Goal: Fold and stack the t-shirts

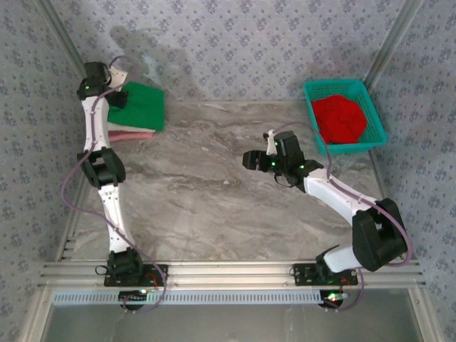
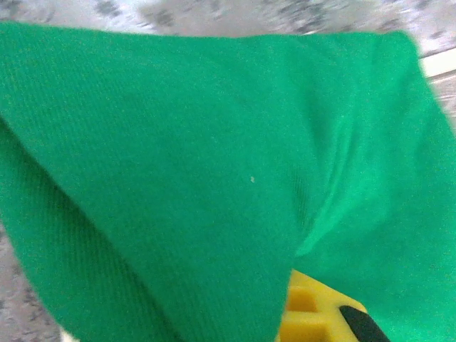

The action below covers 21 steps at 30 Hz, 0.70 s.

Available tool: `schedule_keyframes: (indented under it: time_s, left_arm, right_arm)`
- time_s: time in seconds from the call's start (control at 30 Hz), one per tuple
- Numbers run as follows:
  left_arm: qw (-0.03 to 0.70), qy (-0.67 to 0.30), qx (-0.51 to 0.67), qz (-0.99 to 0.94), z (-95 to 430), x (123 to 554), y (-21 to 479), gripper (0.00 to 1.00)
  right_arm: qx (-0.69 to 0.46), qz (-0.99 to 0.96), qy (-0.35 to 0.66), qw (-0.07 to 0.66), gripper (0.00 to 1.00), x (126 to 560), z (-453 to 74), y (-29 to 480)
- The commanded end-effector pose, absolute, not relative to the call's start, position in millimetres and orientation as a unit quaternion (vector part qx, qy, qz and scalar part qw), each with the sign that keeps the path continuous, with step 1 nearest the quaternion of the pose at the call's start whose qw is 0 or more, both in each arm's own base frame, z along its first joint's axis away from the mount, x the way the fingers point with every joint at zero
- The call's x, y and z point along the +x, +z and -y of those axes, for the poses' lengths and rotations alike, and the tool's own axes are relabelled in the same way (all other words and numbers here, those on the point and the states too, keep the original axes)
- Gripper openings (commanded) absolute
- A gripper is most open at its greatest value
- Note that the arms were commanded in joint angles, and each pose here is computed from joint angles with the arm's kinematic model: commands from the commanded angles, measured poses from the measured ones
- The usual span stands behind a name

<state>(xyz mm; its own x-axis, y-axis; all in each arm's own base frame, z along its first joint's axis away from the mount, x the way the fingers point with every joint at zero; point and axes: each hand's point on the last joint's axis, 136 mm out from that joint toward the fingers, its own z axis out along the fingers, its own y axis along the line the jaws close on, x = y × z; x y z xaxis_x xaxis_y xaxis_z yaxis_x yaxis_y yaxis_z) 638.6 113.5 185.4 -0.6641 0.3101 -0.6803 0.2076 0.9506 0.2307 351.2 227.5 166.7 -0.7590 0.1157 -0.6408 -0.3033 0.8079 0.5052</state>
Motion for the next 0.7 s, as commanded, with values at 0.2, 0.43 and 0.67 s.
schedule_keyframes:
  time_s: [0.2, 0.43, 0.67]
  left_arm:
    - [0.446, 0.238, 0.106, -0.856, -182.9, 667.9, 228.4, 0.98]
    - [0.496, 0.204, -0.037, -0.843, -187.1, 637.6, 302.5, 0.98]
    - [0.524, -0.034, -0.075, -0.848, -119.3, 607.2, 347.5, 0.98]
  right_arm:
    - [-0.072, -0.892, 0.298, 0.333, 0.75, 355.5, -238.9, 169.9]
    - [-0.096, -0.880, 0.303, 0.352, 0.75, 362.3, -252.7, 183.2]
    - [-0.105, -0.878, 0.202, 0.422, 0.78, 385.1, -225.9, 202.7]
